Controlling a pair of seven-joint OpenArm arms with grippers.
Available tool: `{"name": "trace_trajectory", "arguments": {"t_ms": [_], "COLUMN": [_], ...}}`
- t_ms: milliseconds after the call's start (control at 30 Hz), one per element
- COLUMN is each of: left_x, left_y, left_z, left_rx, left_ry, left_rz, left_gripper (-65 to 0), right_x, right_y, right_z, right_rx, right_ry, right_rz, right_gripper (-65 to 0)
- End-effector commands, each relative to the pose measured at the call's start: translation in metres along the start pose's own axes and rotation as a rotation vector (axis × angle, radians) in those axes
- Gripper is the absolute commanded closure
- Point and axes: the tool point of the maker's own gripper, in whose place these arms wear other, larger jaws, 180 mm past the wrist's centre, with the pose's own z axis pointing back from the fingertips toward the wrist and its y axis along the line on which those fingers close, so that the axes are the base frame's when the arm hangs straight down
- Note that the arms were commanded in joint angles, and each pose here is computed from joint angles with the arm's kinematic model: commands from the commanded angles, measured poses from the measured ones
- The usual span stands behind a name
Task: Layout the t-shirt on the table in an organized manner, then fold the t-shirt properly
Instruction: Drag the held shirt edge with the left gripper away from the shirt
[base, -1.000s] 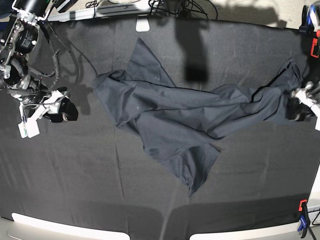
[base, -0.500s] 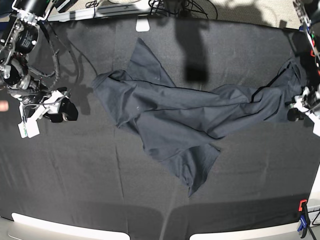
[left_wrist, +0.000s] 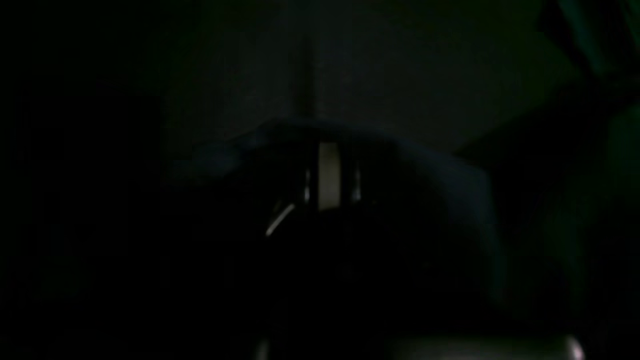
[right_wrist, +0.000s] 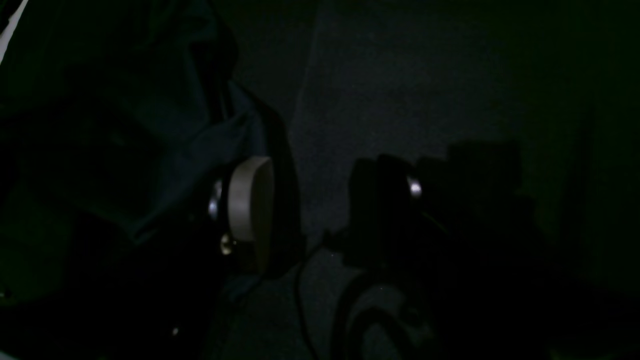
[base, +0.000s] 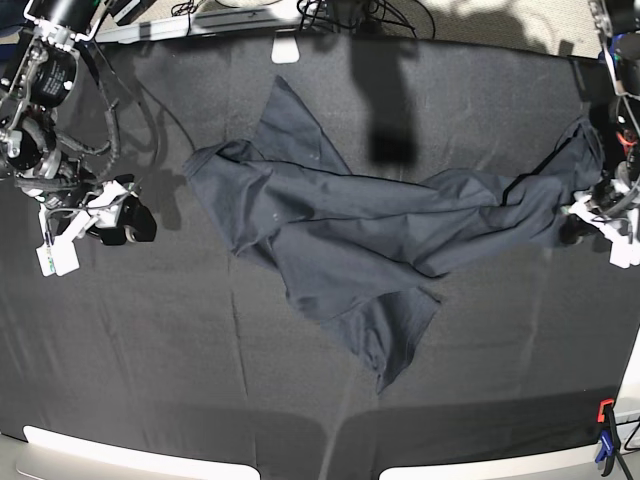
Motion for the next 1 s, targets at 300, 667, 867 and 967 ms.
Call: {"name": "trace_trajectory", "arguments": {"t_ms": [300, 667, 867, 967], "left_x": [0.159, 0.103, 0.069, 0.044], "left_y": [0.025, 0.010, 0.043, 0.058], "left_z": [0.008, 0.001, 0.032, 0.042], "left_rx": [0.219, 0.049, 0.096, 0.145], "left_ry": [-0.392, -0.003, 0.082, 0.104], "left_rz": [-0.181, -0.179, -0.153, -0.127], "left_gripper": [0.0, -27.3, -27.3, -27.3], "right_x": [0.017, 0.011, 0.007, 0.006], "right_y": [0.006, 0.015, 0.022, 0.021], "right_z": [0.005, -0.004, -0.010, -0.009], "right_rx": [0.031, 0.039, 0.052, 0.051], "right_ry": [-0.056, -0.066, -0.068, -0.064], "right_rz": [0.084, 0.054, 0.051, 0.054], "right_gripper": [-32.0, -32.0, -32.0, -32.0]}}
